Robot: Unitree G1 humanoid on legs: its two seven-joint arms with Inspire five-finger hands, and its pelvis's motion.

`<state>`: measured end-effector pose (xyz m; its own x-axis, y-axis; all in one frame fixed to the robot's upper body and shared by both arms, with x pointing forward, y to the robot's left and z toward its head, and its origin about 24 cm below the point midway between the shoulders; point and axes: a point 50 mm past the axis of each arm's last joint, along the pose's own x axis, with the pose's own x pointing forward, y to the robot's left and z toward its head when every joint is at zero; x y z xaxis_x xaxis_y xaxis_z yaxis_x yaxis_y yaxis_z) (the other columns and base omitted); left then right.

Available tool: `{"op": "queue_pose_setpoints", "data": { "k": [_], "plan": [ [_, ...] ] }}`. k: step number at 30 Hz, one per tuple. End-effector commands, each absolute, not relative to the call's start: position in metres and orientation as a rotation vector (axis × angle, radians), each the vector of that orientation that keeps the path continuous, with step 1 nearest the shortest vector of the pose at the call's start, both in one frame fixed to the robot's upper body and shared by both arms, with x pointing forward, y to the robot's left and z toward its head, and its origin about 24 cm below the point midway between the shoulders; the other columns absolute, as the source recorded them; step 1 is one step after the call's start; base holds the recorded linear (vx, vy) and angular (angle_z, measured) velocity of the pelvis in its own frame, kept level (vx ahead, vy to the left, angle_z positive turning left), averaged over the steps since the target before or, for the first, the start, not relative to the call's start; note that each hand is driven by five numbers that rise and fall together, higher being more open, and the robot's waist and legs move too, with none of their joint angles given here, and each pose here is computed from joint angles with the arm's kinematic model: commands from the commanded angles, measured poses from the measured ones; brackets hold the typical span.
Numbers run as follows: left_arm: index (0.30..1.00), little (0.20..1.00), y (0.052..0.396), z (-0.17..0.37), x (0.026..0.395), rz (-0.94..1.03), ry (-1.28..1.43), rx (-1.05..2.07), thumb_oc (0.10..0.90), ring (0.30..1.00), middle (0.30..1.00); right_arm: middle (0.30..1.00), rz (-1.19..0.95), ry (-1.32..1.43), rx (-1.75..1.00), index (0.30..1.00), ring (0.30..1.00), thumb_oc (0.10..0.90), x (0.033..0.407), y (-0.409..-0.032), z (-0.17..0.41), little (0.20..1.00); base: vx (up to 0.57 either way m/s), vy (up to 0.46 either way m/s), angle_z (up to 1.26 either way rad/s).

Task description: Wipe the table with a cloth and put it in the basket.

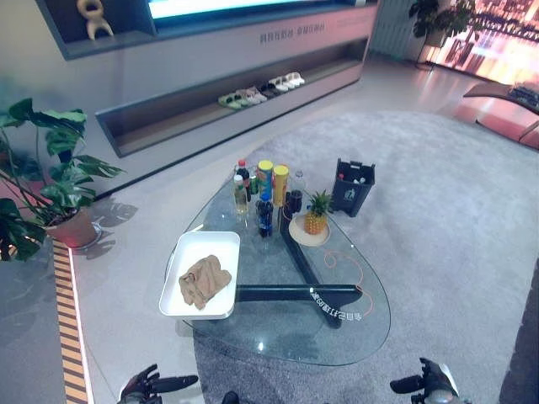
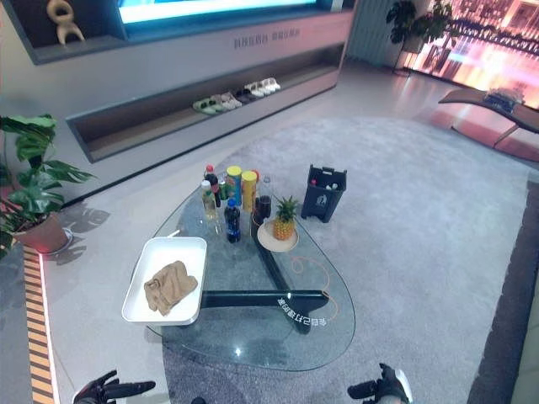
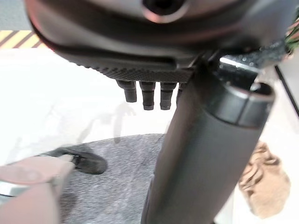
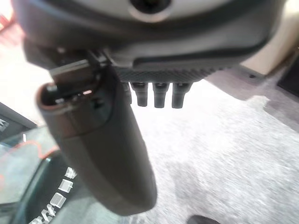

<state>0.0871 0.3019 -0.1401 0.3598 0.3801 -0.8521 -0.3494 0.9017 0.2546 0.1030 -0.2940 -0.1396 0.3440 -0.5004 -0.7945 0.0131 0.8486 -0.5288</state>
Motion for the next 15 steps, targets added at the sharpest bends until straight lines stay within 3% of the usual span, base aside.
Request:
{"op": "queue_pose_setpoints", "data": {
  "k": [1, 15],
  "plan": [
    [0.900, 0.900, 0.308, -0.135, 0.099, 0.445, 1.094, 0.052, 0.800, 0.900, 0.900, 0.900, -0.366, 1.181, -0.505, 0.900, 0.900, 0.800, 0.110, -0.310, -0.132, 0.900, 0.00, 0.000, 0.00],
    [0.900, 0.900, 0.283, -0.150, 0.085, 0.355, 1.211, 0.028, 0.800, 0.900, 0.900, 0.900, -0.260, 1.373, -0.331, 0.900, 0.900, 0.800, 0.079, -0.285, -0.151, 0.900, 0.00, 0.005, 0.00]
  ]
}}
